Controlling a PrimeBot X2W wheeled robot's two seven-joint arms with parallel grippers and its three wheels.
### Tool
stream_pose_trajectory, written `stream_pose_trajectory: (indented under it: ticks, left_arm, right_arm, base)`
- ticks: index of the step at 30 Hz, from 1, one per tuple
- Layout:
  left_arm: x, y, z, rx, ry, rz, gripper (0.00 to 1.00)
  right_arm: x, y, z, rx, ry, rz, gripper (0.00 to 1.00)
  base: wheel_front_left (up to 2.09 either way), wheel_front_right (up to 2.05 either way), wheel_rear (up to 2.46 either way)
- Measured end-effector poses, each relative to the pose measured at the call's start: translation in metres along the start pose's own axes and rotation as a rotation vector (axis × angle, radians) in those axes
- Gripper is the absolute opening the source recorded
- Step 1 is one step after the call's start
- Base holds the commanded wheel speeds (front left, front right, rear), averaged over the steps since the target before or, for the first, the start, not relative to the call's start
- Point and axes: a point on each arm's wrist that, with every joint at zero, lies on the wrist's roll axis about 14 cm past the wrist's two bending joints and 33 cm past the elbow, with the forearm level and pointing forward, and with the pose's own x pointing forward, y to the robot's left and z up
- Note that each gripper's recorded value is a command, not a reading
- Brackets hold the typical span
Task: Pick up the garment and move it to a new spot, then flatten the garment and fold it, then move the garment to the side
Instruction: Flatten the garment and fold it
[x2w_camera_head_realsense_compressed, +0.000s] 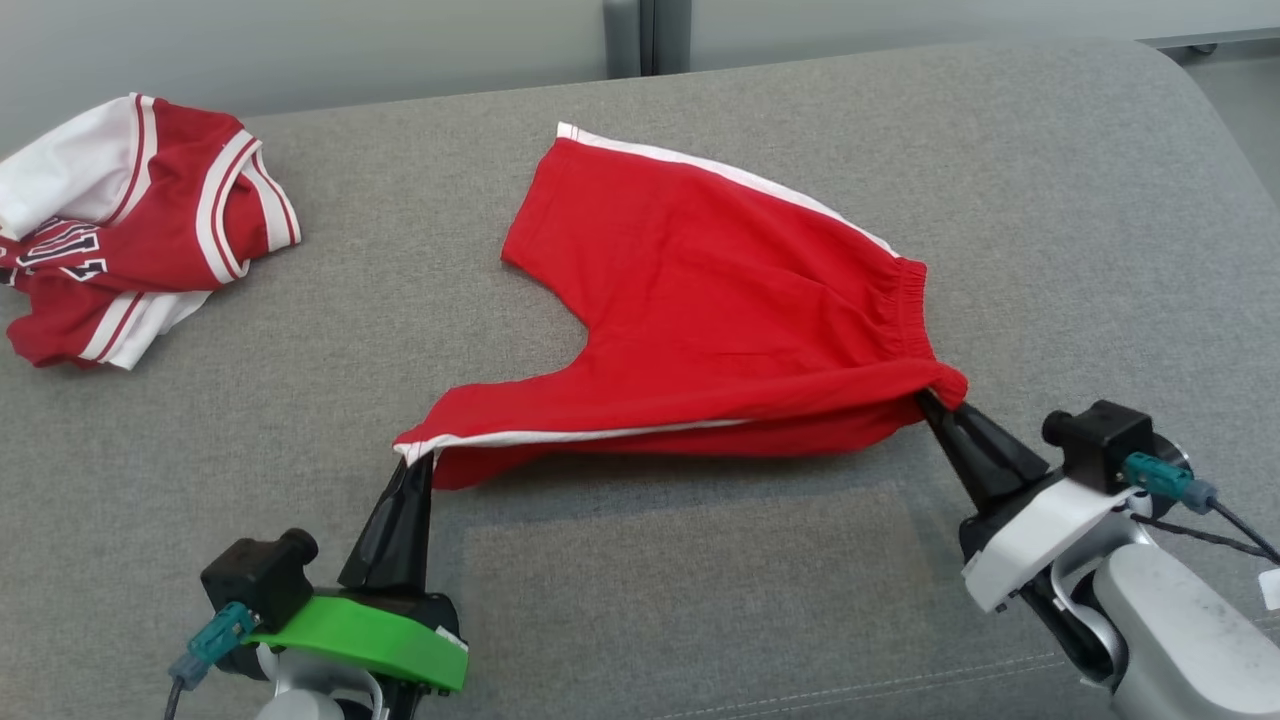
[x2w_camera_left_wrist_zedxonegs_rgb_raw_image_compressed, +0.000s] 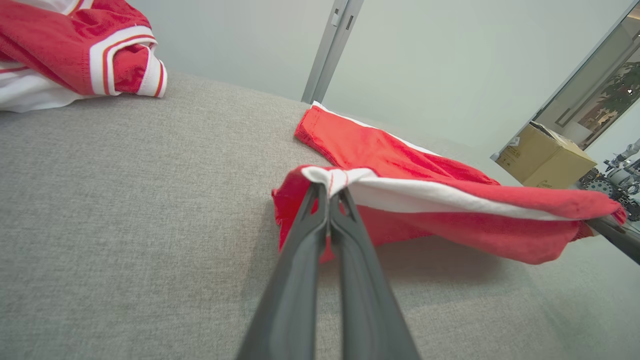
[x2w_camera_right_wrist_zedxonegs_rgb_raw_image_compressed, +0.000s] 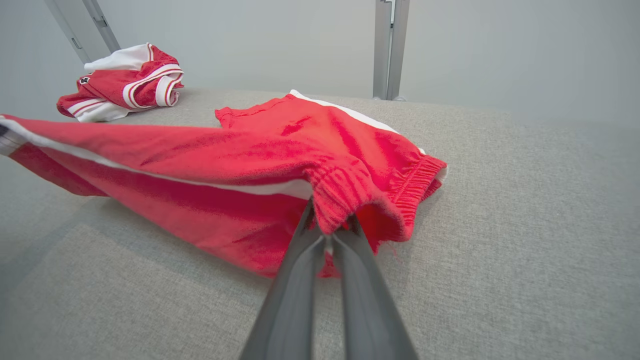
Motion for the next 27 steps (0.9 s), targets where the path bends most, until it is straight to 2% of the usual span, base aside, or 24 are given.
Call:
stream_pose_trajectory:
  ticks: [9,12,16,18,23,27]
  left_arm:
    - [0.002,-0.037,0.051,0.022,-0.161,-0.115,0.00]
    - [-0.002,-0.057,0.067,0.048,-0.212,-0.174,0.00]
    - [-0.010,-0.077,0.085,0.061,-0.272,-0.233,0.00]
    - [-0.017,-0.086,0.096,0.056,-0.310,-0.256,0.00]
    - [-0.026,-0.073,0.074,0.038,-0.246,-0.207,0.00]
    - [-0.024,-0.054,0.049,0.061,-0.145,-0.162,0.00]
  right_arm:
    - [-0.013,-0.038,0.065,-0.092,-0.172,-0.076,0.00]
    - [-0.020,-0.045,0.072,-0.117,-0.187,-0.090,0.00]
    - [-0.030,-0.043,0.061,-0.122,-0.153,-0.084,0.00]
    - [-0.038,-0.034,0.041,-0.105,-0.096,-0.056,0.00]
    - [-0.052,-0.004,-0.005,-0.008,0.036,0.017,0.00]
    - [-0.053,0.004,-0.014,0.028,0.070,0.043,0.00]
  base:
    - [0.00,0.00,0.00]
    - [0.00,0.00,0.00]
    - [0.00,0.00,0.00]
    - [0.00,0.00,0.00]
    - [0.00,0.00,0.00]
    - [0.00,0.00,0.00]
